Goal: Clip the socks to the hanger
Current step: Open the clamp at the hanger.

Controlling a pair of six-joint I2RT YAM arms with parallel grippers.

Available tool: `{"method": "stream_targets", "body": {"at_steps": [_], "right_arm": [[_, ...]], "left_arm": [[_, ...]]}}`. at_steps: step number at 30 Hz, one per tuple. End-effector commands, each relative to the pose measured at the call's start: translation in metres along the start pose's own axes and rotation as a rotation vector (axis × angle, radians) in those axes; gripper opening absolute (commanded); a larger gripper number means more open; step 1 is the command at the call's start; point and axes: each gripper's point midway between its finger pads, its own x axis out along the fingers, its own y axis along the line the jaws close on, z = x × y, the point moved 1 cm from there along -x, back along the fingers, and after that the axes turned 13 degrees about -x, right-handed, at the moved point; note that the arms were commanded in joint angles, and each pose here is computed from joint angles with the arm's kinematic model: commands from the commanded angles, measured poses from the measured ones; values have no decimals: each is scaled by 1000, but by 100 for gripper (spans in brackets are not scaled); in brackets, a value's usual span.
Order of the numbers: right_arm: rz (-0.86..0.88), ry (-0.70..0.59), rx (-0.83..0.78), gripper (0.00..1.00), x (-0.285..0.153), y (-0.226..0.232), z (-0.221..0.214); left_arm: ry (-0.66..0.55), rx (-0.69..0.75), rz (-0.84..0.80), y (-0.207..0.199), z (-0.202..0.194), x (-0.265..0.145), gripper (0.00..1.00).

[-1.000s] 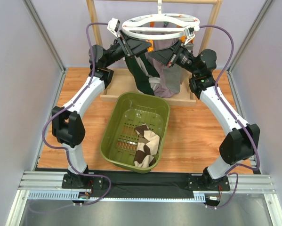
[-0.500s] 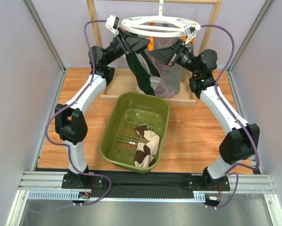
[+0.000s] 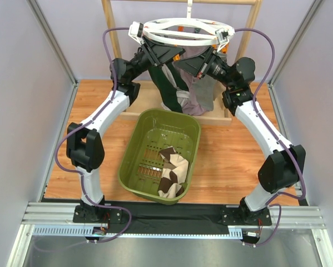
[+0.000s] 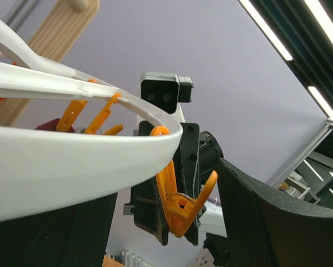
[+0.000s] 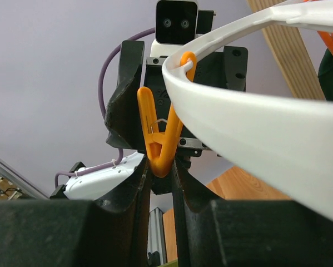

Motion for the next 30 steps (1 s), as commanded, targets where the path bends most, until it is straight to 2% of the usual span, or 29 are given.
{"method": "stream_targets", "body": {"at_steps": [1,18,23,25,28,30], "right_arm": [[41,3,-9,0,5,10,6],[54,0,-2,0,7,13,10],[54,3,-2,0,6,13,9],[53,2,-2,0,6,13,9],[54,0,-5,0,7,14,10],[56,1,-5,0,7,14,10]], "left_arm": [[-37,142,-114,-52,1,4,77],[-122,137,-187,-64,18,-6,65],[-105,127,-201,-68,17,-3,61],[-93,118,-194,-67,16,-2,55],[-71,109,-188,-66,13,2,55],[-64,106,-192,-66,12,2,50]]}}
